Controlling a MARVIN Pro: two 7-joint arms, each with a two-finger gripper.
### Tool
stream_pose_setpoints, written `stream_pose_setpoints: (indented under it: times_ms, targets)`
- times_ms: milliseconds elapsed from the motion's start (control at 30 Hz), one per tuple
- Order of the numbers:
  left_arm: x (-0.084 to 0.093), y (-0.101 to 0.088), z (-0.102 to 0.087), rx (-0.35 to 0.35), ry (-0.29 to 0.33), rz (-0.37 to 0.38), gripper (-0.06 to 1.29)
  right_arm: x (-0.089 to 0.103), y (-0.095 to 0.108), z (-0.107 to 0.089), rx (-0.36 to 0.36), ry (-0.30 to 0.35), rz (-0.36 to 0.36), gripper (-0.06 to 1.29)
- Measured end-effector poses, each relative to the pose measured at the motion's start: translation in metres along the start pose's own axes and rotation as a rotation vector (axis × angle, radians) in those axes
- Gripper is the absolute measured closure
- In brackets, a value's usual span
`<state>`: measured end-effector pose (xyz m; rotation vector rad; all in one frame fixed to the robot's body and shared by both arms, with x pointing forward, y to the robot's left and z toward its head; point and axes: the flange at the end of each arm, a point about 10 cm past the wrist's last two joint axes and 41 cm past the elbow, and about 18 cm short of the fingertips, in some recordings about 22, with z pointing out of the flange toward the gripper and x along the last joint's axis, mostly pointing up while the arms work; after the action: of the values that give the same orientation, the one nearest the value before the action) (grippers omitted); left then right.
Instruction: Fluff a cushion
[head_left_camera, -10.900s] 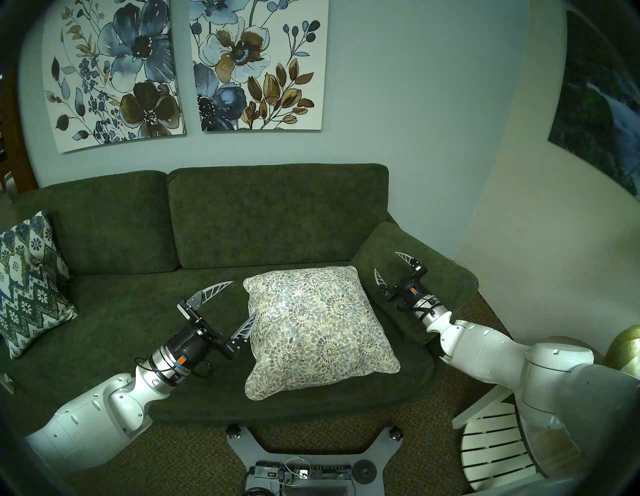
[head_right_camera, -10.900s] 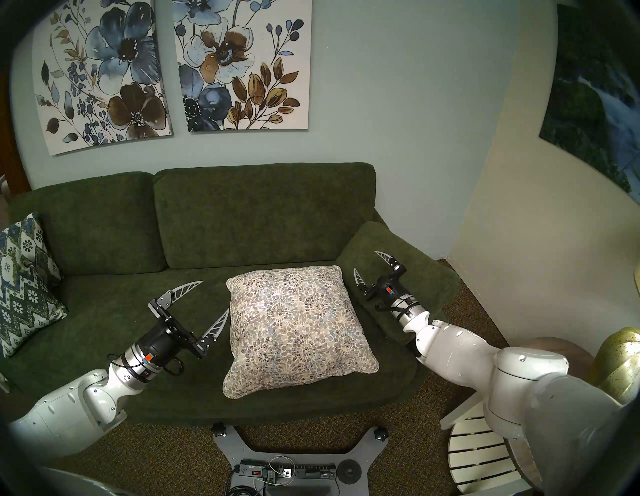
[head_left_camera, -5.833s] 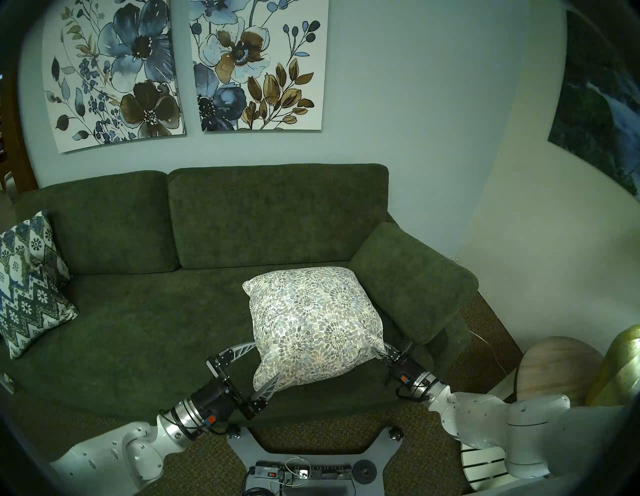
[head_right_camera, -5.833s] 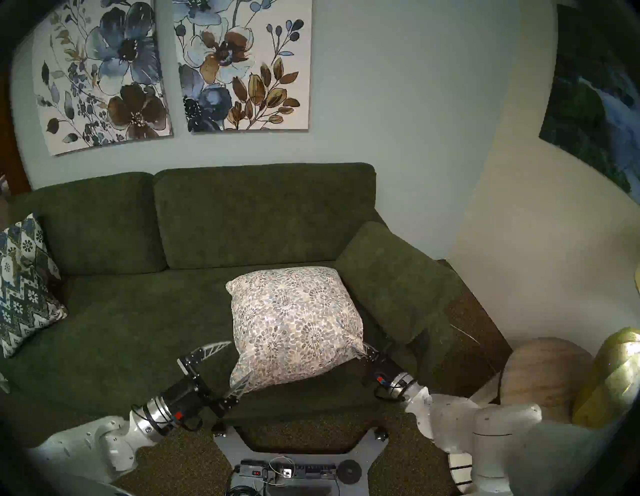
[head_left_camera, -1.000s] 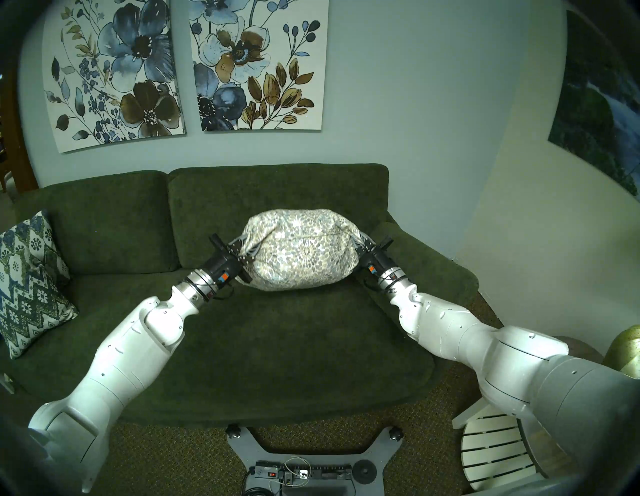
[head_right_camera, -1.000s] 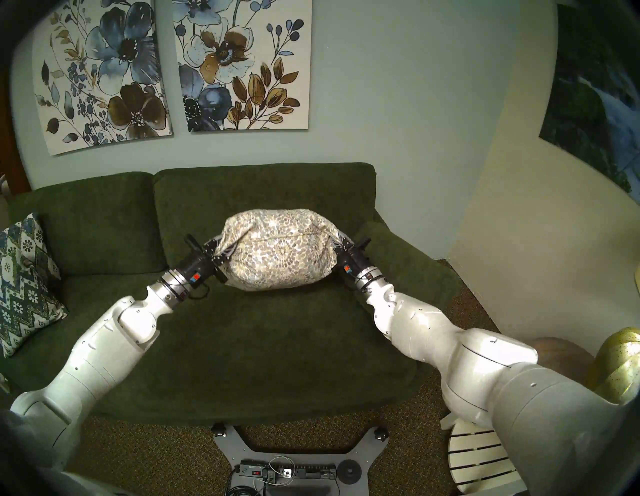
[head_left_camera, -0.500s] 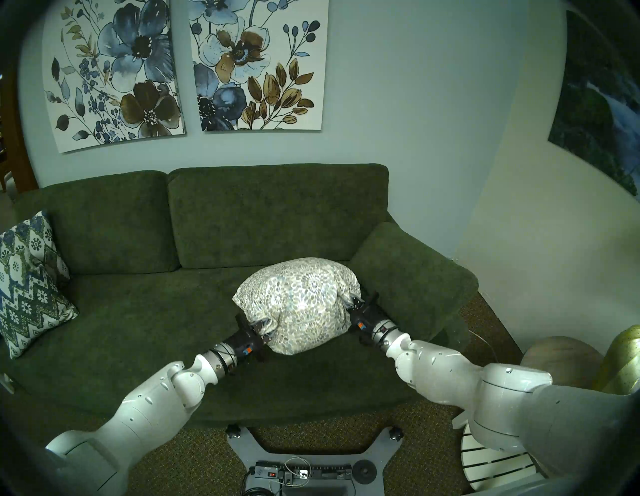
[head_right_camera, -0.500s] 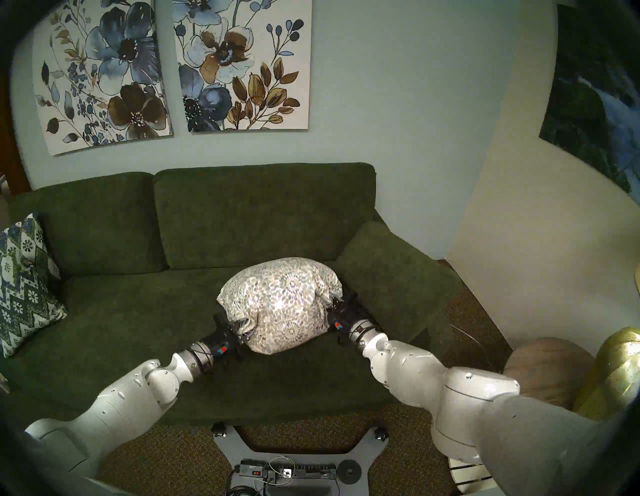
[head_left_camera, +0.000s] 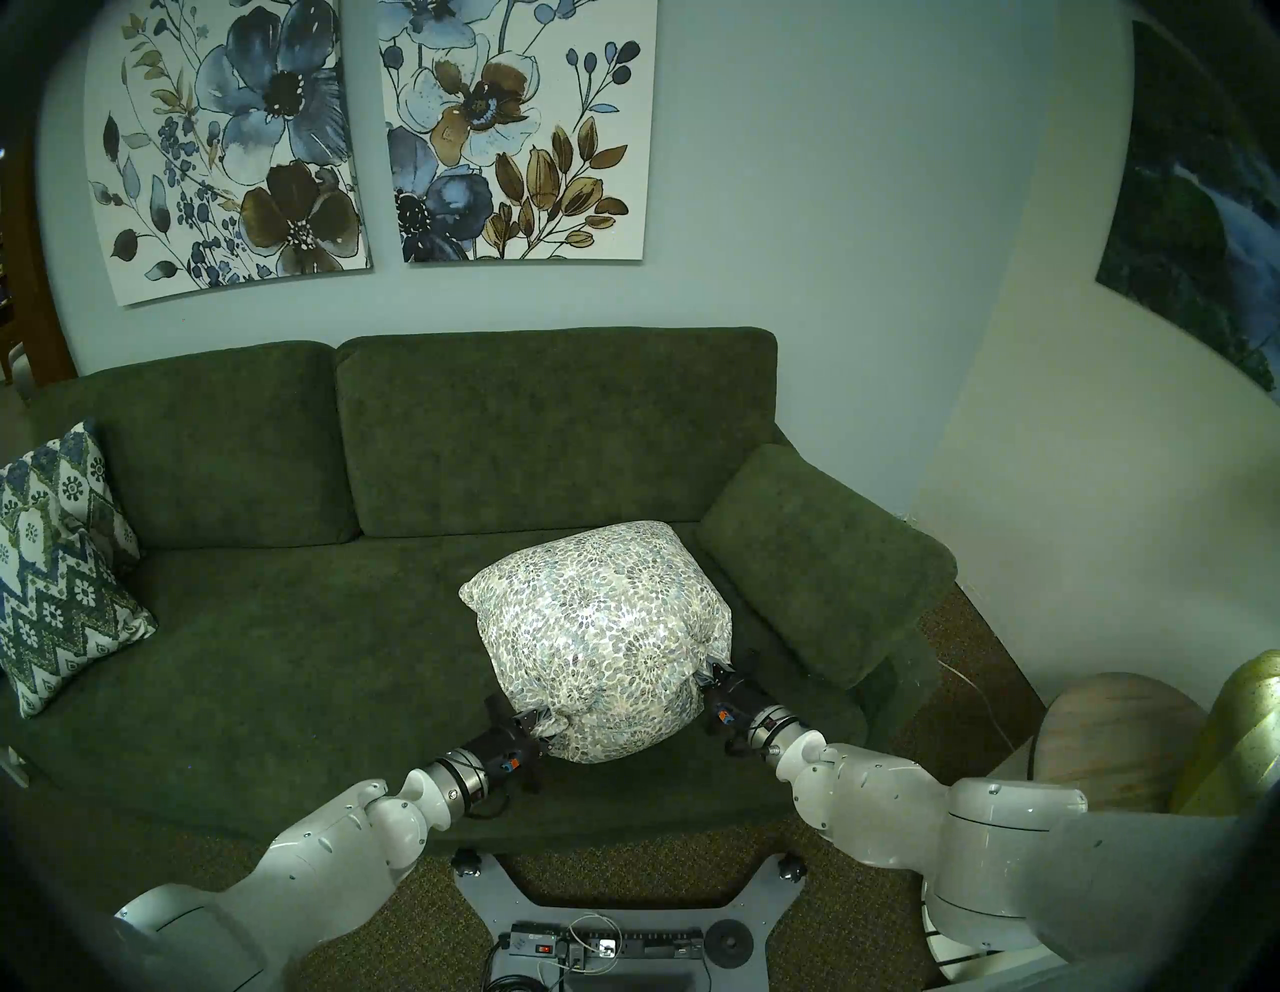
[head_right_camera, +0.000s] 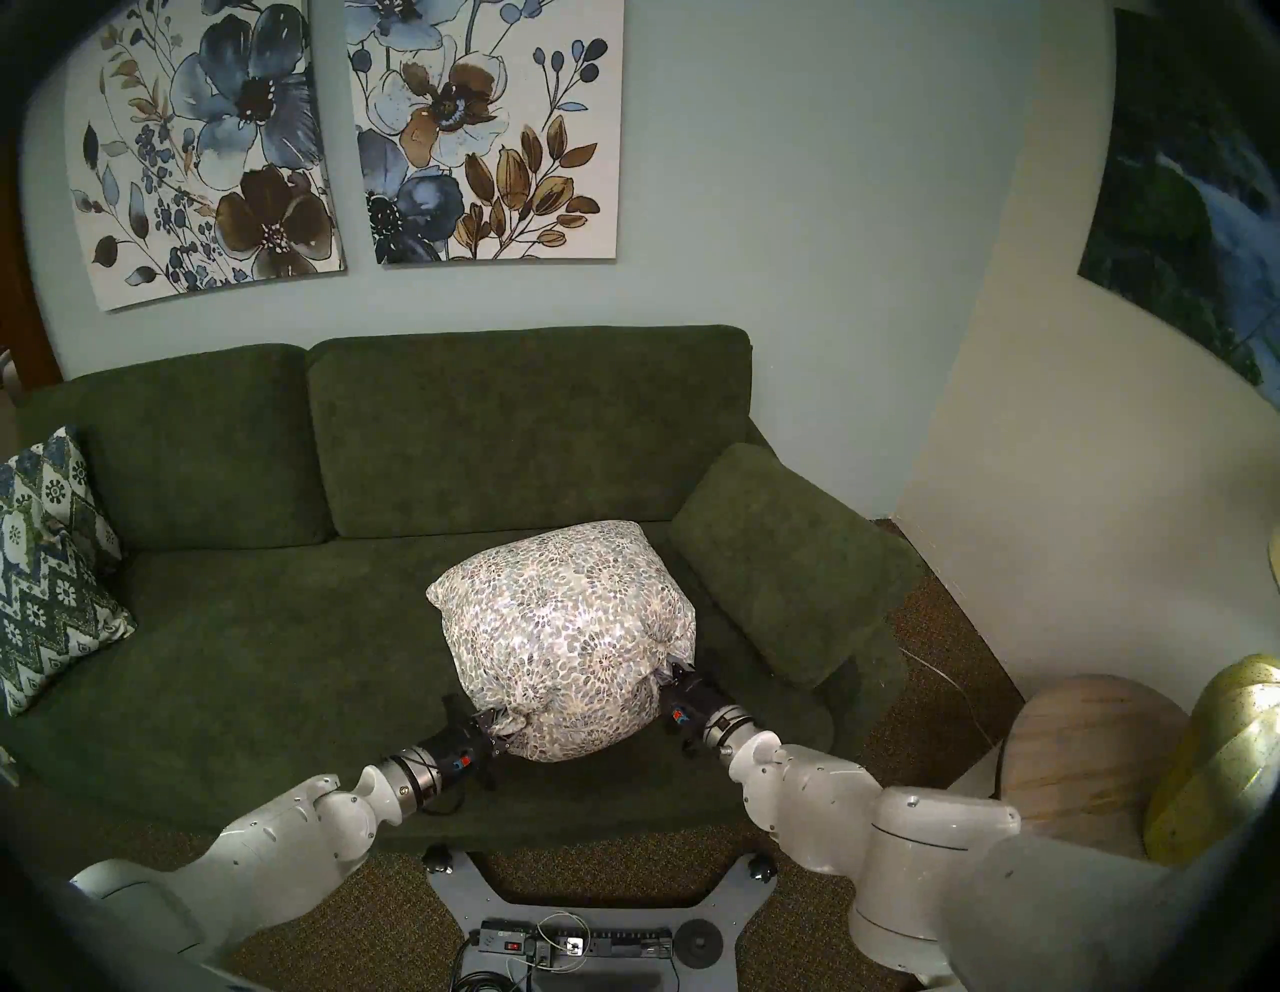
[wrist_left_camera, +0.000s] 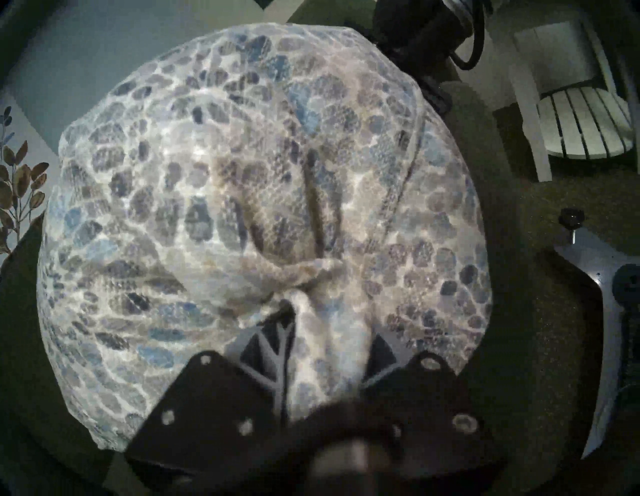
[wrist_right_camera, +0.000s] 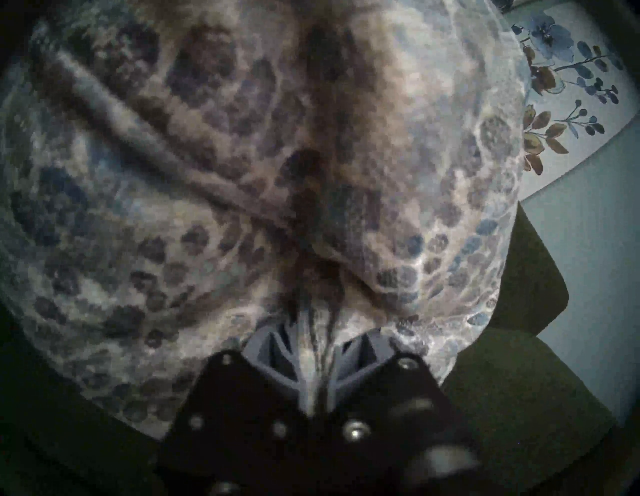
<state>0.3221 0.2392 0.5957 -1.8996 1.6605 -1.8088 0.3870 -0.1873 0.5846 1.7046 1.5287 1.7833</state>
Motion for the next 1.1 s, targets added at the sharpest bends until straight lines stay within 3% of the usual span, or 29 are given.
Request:
stream_pose_setpoints:
  times_ms: [133,267,333,433,500,767,1100]
  targets:
    - [0.012,-0.026,0.012,0.062,0.043,0.018,1.01,0.006,0.016,0.013,-0.055,0.008,0.022,1.23]
    - [0.03,-0.062,0.024,0.147,0.107,0.046,1.01,0.014,0.041,0.028,-0.138,0.023,0.041,1.23]
    - [0.045,-0.095,0.03,0.221,0.164,0.076,1.01,0.021,0.066,0.041,-0.216,0.045,0.057,1.23]
    - [0.053,-0.117,0.031,0.267,0.194,0.098,1.01,0.026,0.082,0.048,-0.263,0.063,0.066,1.23]
    - [0.063,-0.15,0.03,0.336,0.23,0.135,1.01,0.033,0.104,0.057,-0.326,0.09,0.075,1.23]
    - [0.087,-0.222,0.018,0.47,0.299,0.238,1.01,0.045,0.153,0.071,-0.439,0.153,0.079,1.24]
    - [0.128,-0.283,0.002,0.571,0.409,0.38,1.01,0.074,0.201,0.086,-0.523,0.28,0.064,1.24]
